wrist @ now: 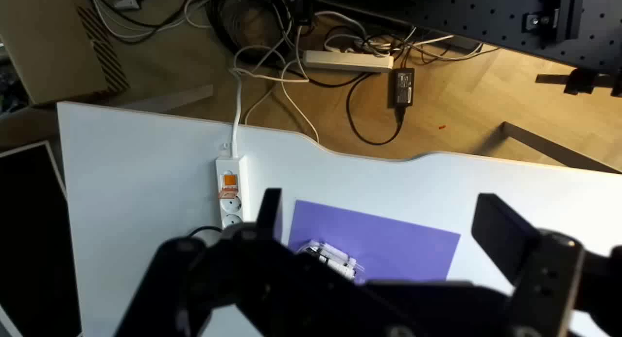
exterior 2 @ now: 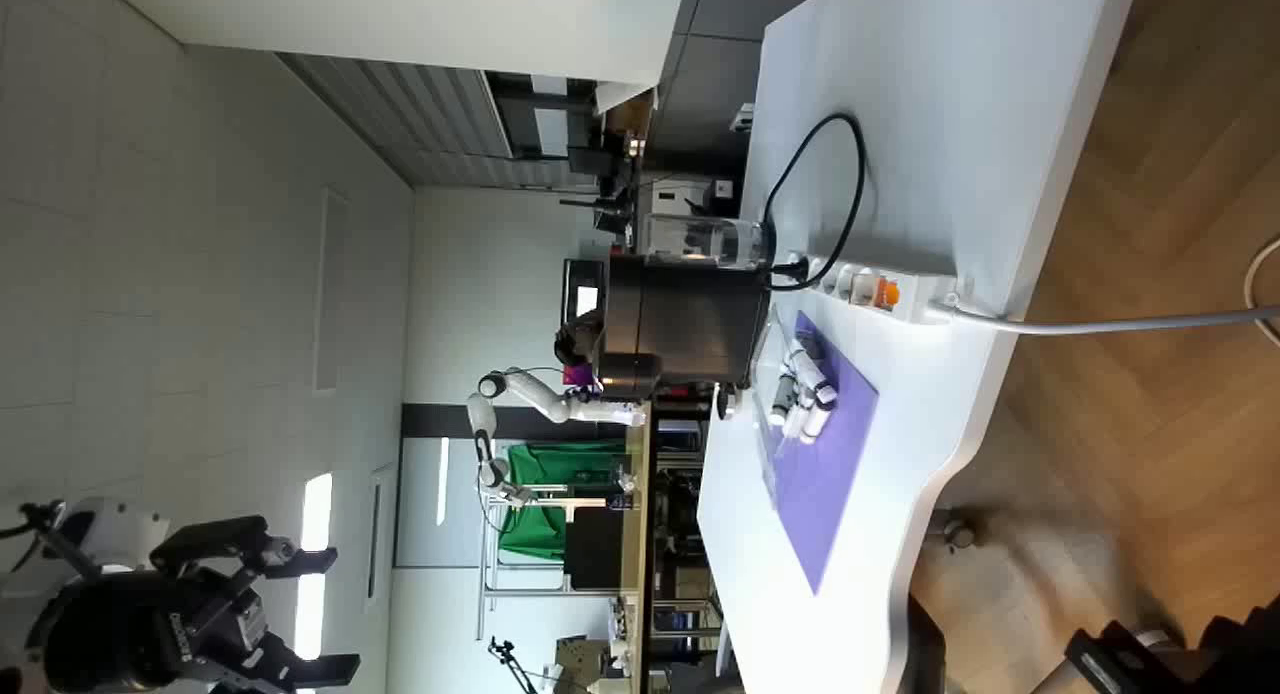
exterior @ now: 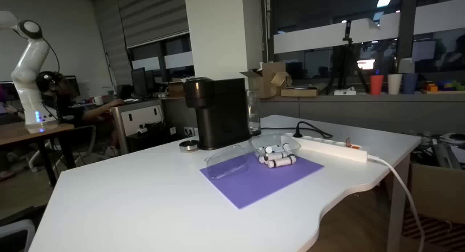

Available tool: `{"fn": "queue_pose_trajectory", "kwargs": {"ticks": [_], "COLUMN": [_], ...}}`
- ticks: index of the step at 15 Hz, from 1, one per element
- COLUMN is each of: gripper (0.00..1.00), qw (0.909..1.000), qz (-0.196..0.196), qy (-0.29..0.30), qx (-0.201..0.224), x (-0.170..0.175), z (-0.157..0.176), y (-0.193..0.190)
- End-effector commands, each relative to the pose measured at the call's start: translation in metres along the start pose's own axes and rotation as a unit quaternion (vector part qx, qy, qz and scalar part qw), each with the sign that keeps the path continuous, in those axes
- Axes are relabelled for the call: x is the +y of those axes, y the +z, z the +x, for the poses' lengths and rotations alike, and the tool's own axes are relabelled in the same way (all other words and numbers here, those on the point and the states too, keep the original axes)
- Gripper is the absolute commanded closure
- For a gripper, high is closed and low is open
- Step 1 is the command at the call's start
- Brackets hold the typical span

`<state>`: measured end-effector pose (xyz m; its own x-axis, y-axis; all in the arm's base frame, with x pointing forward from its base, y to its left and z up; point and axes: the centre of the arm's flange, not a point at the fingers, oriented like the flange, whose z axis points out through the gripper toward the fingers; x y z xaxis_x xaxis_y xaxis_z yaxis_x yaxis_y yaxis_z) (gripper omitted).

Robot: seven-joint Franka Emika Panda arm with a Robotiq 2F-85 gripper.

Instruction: Take a bottle from the clear container and put it on the table

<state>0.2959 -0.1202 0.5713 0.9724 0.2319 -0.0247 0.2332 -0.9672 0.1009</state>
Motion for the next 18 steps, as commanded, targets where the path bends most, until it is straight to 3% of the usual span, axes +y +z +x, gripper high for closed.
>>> {"fn": "queue_pose_trajectory", "kwargs": {"ticks": [1, 11, 15, 18], "gripper": [0.0, 0.0, 0.0, 0.0], "qw": [1.0, 1.0, 0.9954, 0.9874], "qz": [0.0, -0.001, 0.001, -0.008], "qy": [0.0, 0.0, 0.034, 0.046], "qx": [0.001, 0.002, 0.09, 0.151], "x": [0.0, 0.0, 0.019, 0.041], "z": [0.0, 0.0, 0.017, 0.053], "y": [0.0, -0.001, 0.057, 0.109]}}
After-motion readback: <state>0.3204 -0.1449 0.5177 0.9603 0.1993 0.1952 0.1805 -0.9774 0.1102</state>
